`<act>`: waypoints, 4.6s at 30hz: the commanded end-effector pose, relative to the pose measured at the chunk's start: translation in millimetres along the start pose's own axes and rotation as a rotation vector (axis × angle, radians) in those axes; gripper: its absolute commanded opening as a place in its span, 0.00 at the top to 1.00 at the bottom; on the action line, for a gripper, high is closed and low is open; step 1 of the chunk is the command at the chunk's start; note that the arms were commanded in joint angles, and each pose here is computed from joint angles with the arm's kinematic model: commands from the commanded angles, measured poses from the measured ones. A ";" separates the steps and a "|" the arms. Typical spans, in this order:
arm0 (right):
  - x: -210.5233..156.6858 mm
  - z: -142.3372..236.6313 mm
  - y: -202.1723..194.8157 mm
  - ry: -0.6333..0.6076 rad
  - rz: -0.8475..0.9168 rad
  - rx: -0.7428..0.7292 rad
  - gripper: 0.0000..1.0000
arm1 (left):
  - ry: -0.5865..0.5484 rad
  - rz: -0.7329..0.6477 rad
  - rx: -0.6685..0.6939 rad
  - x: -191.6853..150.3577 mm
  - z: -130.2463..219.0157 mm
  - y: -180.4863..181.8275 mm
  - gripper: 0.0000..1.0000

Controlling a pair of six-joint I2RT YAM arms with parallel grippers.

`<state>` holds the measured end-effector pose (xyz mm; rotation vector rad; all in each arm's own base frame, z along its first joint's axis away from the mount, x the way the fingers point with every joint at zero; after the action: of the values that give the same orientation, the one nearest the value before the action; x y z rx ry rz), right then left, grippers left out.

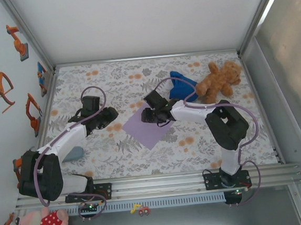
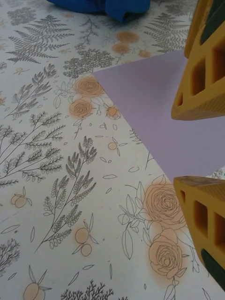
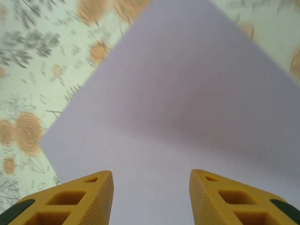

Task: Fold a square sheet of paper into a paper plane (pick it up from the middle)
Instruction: Move the square sheet of paper to the center of the table, then rotate the square sheet of paper at the center of the table, then pick up the square sheet of paper from the center of the table.

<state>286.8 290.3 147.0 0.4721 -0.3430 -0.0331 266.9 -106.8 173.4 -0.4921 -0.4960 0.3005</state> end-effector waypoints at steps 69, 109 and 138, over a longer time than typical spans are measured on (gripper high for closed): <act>-16.3 10.7 -102.2 0.089 -0.094 -0.099 0.95 | 0.328 0.085 0.040 -90.6 -89.0 -29.3 0.88; -14.3 -17.4 -94.7 0.129 -0.185 0.042 0.96 | 0.236 0.097 -0.131 -92.3 -94.6 -30.0 0.78; -9.0 -20.3 -91.5 0.142 -0.177 0.033 0.96 | 0.186 0.064 -0.221 -91.5 -80.4 -31.9 0.19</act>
<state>292.0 220.7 98.5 0.5897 -0.2115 -0.1503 246.8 -206.2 106.8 -0.7989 -0.3707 0.2627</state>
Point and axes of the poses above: each hand's point on the last joint's axis, 136 mm out from that joint toward the fingers, its own z axis back along the fingers, its own y axis along the line the jaws close on, x = y × z, the point moved 10 cm from there along z, back along the fingers, and after that the axes turned 5 degrees about -z, right-handed, at the moved point
